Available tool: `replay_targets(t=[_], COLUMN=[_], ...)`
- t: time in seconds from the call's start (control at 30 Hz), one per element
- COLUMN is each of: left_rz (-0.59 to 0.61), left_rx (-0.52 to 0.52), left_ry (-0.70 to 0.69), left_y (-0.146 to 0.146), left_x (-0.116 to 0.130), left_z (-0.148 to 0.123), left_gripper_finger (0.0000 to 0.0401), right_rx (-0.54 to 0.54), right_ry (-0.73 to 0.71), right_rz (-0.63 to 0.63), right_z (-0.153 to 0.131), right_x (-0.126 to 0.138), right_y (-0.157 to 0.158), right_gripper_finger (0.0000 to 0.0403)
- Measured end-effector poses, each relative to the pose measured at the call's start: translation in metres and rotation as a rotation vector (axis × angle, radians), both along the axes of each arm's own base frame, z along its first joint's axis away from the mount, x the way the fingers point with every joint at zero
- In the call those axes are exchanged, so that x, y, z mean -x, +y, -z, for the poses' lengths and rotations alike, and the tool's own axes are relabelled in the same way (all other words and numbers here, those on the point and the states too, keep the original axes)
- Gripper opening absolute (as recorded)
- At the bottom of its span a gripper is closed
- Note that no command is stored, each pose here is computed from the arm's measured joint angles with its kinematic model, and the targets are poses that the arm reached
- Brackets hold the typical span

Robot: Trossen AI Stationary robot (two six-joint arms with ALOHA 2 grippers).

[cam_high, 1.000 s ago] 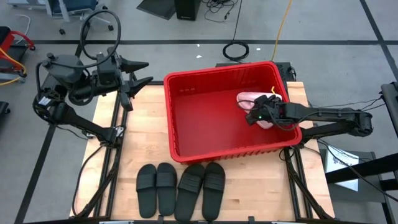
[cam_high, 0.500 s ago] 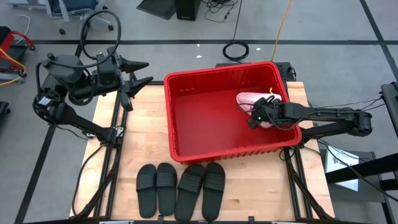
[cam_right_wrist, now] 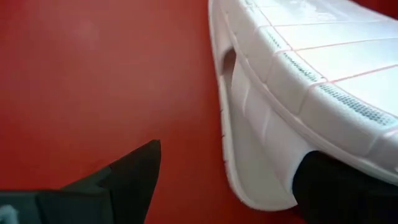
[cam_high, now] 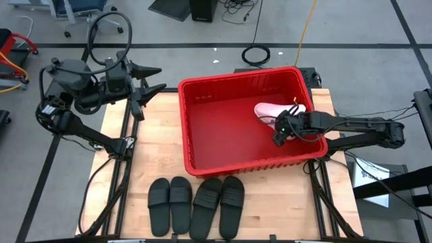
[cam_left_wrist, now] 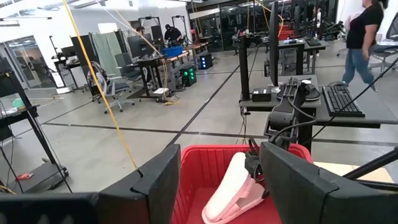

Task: Pick and place slides into bin
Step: Stack the pink slide on top of the pink slide in the red bin

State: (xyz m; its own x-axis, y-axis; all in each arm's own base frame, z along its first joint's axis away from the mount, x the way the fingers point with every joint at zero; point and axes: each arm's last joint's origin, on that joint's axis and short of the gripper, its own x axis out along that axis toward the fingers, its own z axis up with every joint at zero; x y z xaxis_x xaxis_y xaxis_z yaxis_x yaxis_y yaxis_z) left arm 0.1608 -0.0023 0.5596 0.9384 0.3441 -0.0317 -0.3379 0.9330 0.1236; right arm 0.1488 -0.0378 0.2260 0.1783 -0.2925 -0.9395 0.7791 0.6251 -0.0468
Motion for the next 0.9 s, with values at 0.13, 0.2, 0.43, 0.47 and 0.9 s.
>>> replay_targets(t=[0.13,0.2,0.43,0.47,0.9], left_rz=[0.000,0.000,0.000,0.000,0.000], left_rx=[0.003,0.004,0.008,0.008,0.013], left_ry=[0.000,0.000,-0.001,-0.001,-0.001], left_y=[0.000,0.000,0.000,0.000,0.000], left_x=[0.000,0.000,0.000,0.000,0.000], left_z=[0.000,0.000,0.000,0.000,0.000], left_gripper_finger=[0.0225,0.0225,0.0225,0.0225,0.0225], right_rx=[-0.093,-0.140,-0.239,-0.250,-0.122], right_ry=[-0.005,0.012,0.107,0.109,0.018], right_rz=[-0.034,-0.042,-0.084,-0.085,-0.042], right_z=[0.000,0.001,0.001,0.001,0.000], right_x=[0.001,0.004,0.015,0.015,0.005], right_y=[0.003,0.005,0.010,0.010,0.005], right_gripper_finger=[0.0309,0.0309,0.0309,0.0309,0.0305])
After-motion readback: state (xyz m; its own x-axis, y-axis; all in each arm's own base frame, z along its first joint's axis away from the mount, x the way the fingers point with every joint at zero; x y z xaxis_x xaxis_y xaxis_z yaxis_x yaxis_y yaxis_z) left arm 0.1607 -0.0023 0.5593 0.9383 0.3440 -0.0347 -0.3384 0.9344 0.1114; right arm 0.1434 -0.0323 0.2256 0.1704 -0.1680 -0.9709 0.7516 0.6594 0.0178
